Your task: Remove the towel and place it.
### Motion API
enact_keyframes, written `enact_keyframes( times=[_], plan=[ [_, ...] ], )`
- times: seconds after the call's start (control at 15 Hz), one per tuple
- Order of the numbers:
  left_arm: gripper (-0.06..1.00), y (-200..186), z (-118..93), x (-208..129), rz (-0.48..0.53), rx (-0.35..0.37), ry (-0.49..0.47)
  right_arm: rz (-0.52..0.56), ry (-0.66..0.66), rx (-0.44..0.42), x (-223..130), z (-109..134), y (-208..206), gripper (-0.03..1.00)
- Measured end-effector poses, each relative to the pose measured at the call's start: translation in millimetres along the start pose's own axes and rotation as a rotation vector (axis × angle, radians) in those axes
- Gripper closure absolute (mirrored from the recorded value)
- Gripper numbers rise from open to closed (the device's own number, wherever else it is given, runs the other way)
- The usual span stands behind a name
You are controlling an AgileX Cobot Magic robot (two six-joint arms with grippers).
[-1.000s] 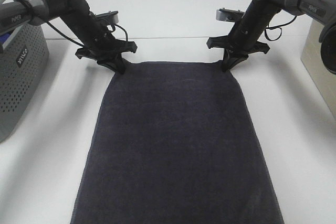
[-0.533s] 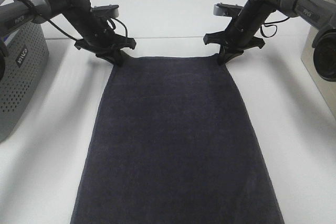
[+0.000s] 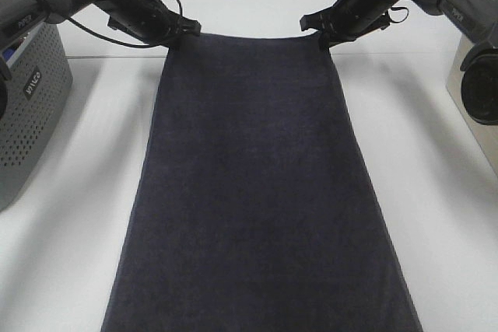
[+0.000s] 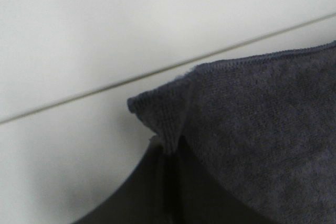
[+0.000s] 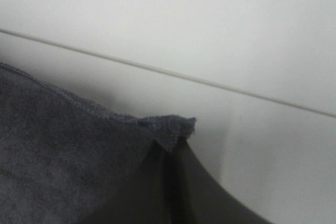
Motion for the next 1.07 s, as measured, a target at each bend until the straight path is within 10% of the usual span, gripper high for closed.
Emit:
enact_keyframes(
  times=[1.07],
  plan=[
    [0.94, 52, 18, -19, -0.227, 0.064, 0.056, -0.195, -0.012, -0.055, -11, -15, 56, 0.96]
  ],
)
Point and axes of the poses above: a point on each arm's last joint axis where the gripper is mounted, y pointing out along that axis toward the gripper, z along the wrist's bending axis when the last joint is at zero, x = y × z, the point moved 3 cm from there along y, pointing out along that axis toward the gripper, and after that the axes turned 1 degree about -y, right-handed, at the moved point
